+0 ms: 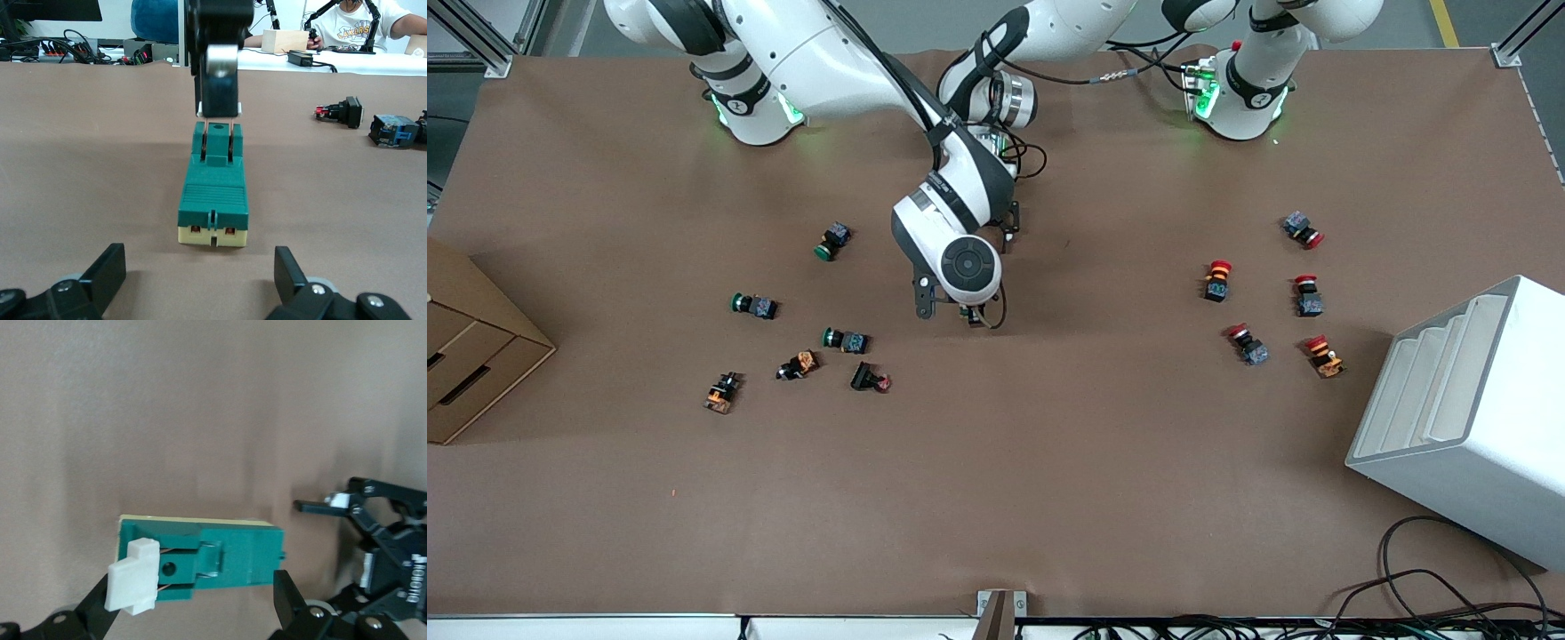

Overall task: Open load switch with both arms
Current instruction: 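Push the white handle down into the switch with the right gripper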

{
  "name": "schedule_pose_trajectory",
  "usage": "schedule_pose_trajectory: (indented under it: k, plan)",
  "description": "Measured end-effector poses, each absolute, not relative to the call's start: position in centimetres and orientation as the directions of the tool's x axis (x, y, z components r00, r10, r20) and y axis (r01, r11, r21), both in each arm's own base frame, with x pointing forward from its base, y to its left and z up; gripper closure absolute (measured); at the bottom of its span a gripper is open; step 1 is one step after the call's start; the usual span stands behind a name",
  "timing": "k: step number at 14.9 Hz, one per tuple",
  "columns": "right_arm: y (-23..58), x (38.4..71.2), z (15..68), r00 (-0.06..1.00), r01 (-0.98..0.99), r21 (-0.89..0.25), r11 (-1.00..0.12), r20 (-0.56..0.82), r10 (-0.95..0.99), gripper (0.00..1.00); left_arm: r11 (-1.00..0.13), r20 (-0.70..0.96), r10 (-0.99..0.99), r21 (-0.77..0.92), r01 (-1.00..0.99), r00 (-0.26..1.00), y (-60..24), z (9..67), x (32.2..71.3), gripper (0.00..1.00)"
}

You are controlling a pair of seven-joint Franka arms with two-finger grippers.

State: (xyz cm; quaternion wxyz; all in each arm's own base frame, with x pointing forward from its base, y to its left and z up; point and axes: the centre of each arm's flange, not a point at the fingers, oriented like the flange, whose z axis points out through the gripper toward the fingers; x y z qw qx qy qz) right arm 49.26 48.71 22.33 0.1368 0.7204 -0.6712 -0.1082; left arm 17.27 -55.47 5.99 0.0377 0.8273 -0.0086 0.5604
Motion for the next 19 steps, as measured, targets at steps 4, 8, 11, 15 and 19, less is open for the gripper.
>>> schedule_pose_trajectory:
  k: [4,8,11,15,19]
  plan:
    - [48.8,48.7,23.2,0.095,-0.919,0.388,-0.068,0.052,-0.994,0.00,-0.997,0.928,0.028,0.053,-0.056,0.372,-55.5,6.0,17.3,0.01]
    - [49.2,47.2,23.2,0.130,-0.892,0.445,-0.078,0.088,-0.988,0.00,-0.997,0.928,0.028,0.053,-0.056,0.372,-55.5,6.0,17.3,0.01]
    - [49.8,46.3,23.5,0.151,-0.882,0.462,-0.089,0.098,-0.984,0.00,-0.997,0.928,0.028,0.052,-0.057,0.372,-55.5,6.0,17.3,0.01]
    - [50.9,44.9,23.5,0.179,-0.875,0.470,-0.111,0.103,-0.978,0.00,-0.997,0.928,0.027,0.052,-0.057,0.372,-55.5,6.0,17.3,0.01]
    - [51.7,43.9,23.3,0.199,-0.871,0.474,-0.126,0.106,-0.974,0.00,-0.997,0.928,0.027,0.052,-0.057,0.372,-55.5,6.0,17.3,0.01]
